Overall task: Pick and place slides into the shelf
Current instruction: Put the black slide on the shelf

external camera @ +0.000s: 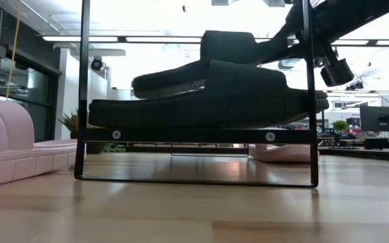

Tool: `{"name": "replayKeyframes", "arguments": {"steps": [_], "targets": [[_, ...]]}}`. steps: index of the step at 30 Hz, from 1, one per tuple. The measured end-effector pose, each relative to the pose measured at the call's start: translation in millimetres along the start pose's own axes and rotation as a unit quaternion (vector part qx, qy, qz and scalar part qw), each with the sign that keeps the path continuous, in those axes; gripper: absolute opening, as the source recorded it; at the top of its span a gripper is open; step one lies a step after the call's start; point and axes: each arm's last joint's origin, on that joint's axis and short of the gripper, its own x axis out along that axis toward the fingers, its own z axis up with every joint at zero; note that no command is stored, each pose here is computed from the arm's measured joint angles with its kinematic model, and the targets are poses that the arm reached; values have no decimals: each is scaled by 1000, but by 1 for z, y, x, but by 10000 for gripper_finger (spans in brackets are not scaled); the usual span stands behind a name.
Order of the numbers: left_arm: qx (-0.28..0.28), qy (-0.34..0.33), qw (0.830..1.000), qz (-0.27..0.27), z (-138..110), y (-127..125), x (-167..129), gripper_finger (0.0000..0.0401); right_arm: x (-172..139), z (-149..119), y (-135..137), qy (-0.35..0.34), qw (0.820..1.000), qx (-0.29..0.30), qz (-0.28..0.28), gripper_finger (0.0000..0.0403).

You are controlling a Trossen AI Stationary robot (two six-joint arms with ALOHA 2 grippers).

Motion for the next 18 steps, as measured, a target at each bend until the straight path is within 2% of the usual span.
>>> {"name": "replayKeyframes", "arguments": {"steps": [10,18], "targets": [[2,13,1000,4,-2,1,0,179,0,1,-3,-5,1000,-2,-15,44],[3,21,1000,6,-4,1,0,179,-13,8,4,4,1000,-10,0,44]]}}
